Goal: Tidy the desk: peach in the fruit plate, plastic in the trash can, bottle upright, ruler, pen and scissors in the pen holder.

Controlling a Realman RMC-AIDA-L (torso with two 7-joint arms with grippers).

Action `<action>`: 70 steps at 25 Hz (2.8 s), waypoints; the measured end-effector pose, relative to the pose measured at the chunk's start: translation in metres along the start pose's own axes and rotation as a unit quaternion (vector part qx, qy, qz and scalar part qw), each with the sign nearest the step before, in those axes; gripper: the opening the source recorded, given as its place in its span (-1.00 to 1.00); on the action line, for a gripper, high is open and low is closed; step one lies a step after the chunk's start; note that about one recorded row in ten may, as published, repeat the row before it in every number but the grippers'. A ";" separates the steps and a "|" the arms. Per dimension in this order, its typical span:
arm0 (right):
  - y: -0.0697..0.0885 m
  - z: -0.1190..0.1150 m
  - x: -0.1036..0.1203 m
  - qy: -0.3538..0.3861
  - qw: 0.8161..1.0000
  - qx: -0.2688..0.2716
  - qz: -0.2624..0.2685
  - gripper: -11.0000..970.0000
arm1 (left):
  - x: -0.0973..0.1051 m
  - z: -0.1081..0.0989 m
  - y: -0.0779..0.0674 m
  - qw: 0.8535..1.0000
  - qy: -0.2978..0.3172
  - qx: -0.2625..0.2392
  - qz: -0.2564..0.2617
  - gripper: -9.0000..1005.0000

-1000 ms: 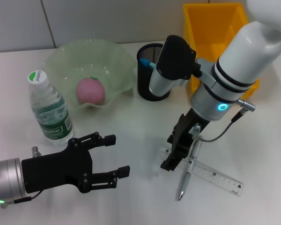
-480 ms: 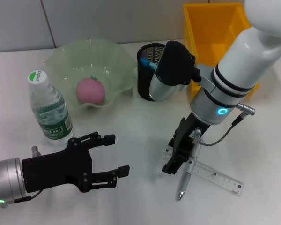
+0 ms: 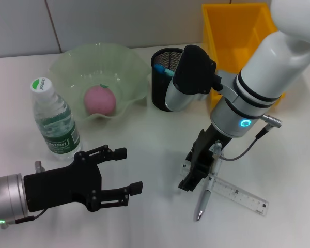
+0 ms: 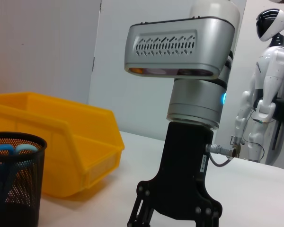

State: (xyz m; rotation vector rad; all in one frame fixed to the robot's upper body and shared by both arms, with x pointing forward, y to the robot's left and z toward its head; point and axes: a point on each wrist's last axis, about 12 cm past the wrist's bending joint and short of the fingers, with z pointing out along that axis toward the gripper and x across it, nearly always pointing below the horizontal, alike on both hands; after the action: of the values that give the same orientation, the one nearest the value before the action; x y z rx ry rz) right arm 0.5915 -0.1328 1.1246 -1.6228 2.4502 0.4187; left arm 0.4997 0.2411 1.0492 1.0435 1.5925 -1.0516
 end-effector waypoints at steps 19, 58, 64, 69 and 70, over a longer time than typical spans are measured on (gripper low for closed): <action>0.000 0.004 0.002 0.005 1.000 0.003 -0.001 0.14 | 0.000 0.001 0.002 1.000 0.000 -0.006 0.000 0.72; -0.016 -0.065 -0.001 -0.159 0.986 -0.025 0.050 -0.20 | -0.004 0.002 0.004 1.000 -0.002 -0.004 0.005 0.72; -0.023 -0.086 0.013 -0.231 0.971 -0.028 0.064 -0.20 | -0.007 0.005 0.006 1.000 -0.003 -0.003 0.011 0.72; -0.027 -0.109 0.031 -0.336 0.939 -0.033 0.059 -0.20 | -0.007 0.005 0.006 1.000 -0.003 -0.003 0.014 0.72; -0.027 -0.113 0.035 -0.354 0.933 -0.032 0.058 -0.20 | -0.007 0.006 0.006 1.000 -0.003 -0.003 0.015 0.72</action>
State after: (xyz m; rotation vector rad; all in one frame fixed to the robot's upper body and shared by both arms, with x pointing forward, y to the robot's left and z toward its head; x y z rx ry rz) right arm 0.6044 -0.2099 1.2170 -1.0725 1.9818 0.9212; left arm 0.5086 0.2361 1.0537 1.0545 1.5701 -1.0283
